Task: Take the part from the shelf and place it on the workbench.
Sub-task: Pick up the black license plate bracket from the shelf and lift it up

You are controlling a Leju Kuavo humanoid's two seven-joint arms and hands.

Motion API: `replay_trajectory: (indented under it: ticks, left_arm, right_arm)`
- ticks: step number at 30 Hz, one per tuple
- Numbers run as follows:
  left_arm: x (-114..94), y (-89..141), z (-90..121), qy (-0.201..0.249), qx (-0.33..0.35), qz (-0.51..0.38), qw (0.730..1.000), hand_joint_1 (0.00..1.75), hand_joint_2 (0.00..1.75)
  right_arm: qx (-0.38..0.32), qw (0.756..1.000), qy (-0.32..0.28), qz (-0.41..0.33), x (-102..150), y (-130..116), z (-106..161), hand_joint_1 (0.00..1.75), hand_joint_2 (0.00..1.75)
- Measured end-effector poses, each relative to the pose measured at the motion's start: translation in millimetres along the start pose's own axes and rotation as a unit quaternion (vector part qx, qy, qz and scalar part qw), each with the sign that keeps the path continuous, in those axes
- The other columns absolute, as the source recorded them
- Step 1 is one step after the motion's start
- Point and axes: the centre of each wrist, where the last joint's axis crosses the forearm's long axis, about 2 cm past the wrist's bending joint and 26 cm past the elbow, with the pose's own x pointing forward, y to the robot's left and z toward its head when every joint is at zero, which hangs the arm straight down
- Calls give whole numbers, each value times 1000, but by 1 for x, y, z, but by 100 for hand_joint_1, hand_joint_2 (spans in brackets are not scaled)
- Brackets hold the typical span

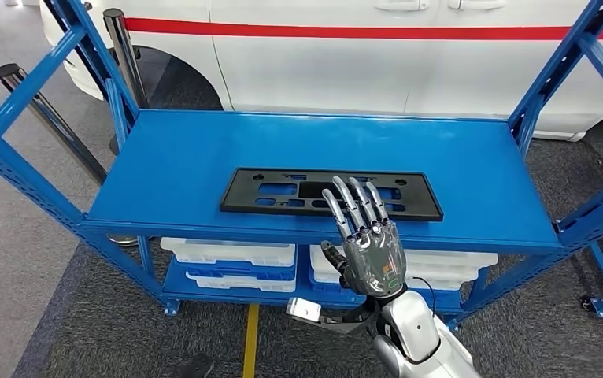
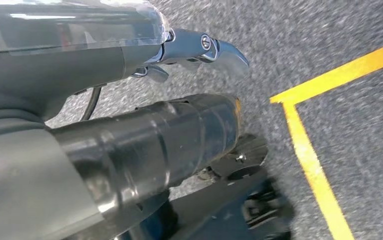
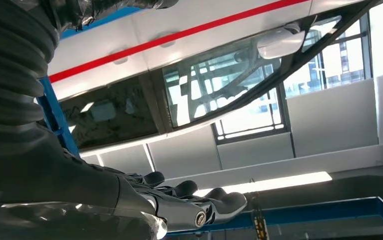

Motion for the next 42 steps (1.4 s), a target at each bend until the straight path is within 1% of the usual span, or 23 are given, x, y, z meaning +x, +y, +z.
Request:
replay_trajectory:
  ticks: [12,23,28,37,42]
  left_arm:
    - [0,0,0,0,0,0,1000,0,0]
    - [2,0,-1,-1,0,1,1000,0,0]
    - [0,-1,0,2,1,3,1000,0,0]
    - [1,1,-1,2,3,3,1000,0,0]
    - [1,1,-1,3,2,2,1000,0,0]
  right_arm:
    - [8,1000,2,8,-6,-2,8,0,175]
    - [8,1000,3,11,-8,-2,9,0,175]
    - [13,1000,5,8,-8,-2,11,0,175]
    - [24,1000,15,-5,-12,-2,11,0,175]
    - [32,999,18,-8,-13,-1,15,0,175]
